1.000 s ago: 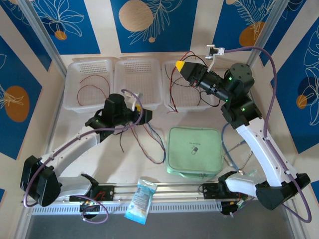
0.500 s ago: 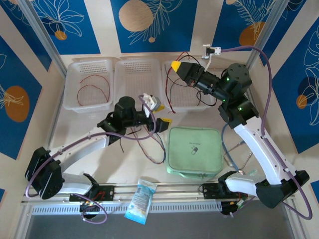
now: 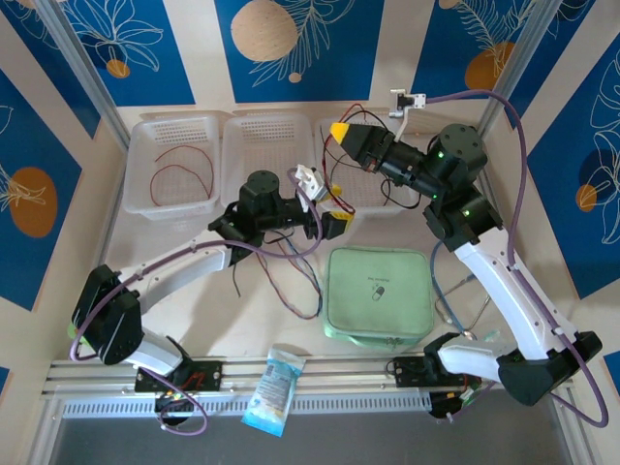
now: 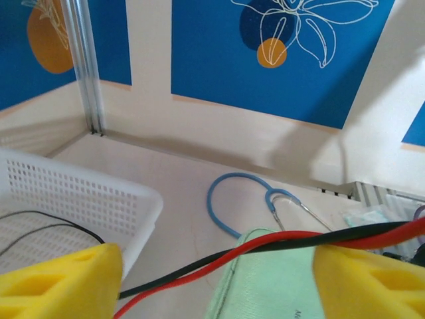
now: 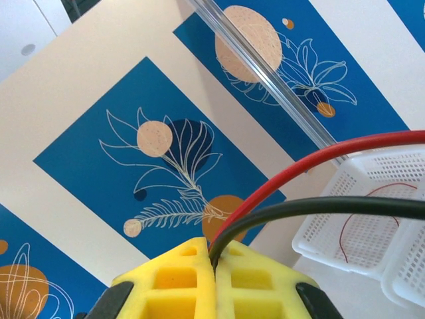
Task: Untangle the cables
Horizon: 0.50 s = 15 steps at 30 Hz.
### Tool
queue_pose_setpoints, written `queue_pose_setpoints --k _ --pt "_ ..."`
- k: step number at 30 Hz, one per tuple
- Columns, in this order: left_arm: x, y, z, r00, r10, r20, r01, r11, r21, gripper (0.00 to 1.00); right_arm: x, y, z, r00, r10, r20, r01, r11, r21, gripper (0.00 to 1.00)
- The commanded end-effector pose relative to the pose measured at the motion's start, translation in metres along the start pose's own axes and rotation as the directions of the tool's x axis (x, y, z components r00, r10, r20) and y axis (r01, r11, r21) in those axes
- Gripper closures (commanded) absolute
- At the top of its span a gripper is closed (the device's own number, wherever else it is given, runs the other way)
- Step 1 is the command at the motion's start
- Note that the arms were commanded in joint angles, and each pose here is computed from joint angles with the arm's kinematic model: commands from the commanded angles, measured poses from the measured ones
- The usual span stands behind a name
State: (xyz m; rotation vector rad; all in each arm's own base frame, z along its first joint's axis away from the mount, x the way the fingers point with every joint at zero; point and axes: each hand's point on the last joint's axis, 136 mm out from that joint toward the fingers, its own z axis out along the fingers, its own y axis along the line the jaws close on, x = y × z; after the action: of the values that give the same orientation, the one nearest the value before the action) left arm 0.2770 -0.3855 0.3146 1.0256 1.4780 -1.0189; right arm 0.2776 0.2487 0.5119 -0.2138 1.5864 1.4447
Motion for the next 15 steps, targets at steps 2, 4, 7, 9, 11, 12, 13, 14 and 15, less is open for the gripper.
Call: queue_pose_setpoints --k 2,4,7,9,11,12,13,14,15 --pt "-0.026 -0.017 -0.017 0.999 0.038 0.022 -0.038 0.999 0.032 0.18 0.001 0.007 -0.010 0.993 -0.108 -0.042 0.107 0.994 -0.007 1.00" --pt "-0.026 -0.018 -0.025 1.000 0.030 0.002 -0.030 0.999 0.021 0.16 0.003 0.000 -0.010 0.990 -0.127 -0.066 0.127 0.992 -0.006 1.00" --pt "-0.027 -0.019 -0.038 0.999 0.029 -0.018 -0.029 1.000 0.001 0.14 0.003 -0.006 -0.010 0.984 -0.157 -0.082 0.155 0.987 -0.029 1.00" --pt "-0.027 -0.018 -0.048 0.998 0.042 -0.043 -0.043 0.999 -0.025 0.12 0.005 -0.007 -0.009 0.975 -0.197 -0.100 0.193 0.980 -0.051 1.00" --pt "-0.032 -0.013 -0.059 0.998 0.030 -0.047 -0.032 0.998 -0.052 0.11 0.010 -0.008 -0.007 0.959 -0.253 -0.128 0.245 0.967 -0.074 1.00" --pt "-0.037 -0.009 -0.065 0.999 0.009 -0.040 -0.011 0.998 -0.069 0.11 0.013 -0.012 -0.006 0.951 -0.274 -0.142 0.267 0.961 -0.070 1.00" --pt "-0.043 -0.005 -0.071 0.999 -0.022 -0.028 0.019 0.996 -0.085 0.11 0.014 -0.016 -0.006 0.944 -0.294 -0.152 0.287 0.955 -0.069 1.00" --pt "-0.051 -0.001 -0.077 0.998 -0.063 -0.014 0.061 0.994 -0.089 0.10 0.018 -0.020 -0.007 0.933 -0.321 -0.164 0.312 0.947 -0.079 1.00" --pt "-0.059 0.003 -0.083 0.995 -0.099 -0.004 0.098 0.991 -0.093 0.10 0.021 -0.024 -0.007 0.917 -0.358 -0.173 0.347 0.933 -0.094 1.00"
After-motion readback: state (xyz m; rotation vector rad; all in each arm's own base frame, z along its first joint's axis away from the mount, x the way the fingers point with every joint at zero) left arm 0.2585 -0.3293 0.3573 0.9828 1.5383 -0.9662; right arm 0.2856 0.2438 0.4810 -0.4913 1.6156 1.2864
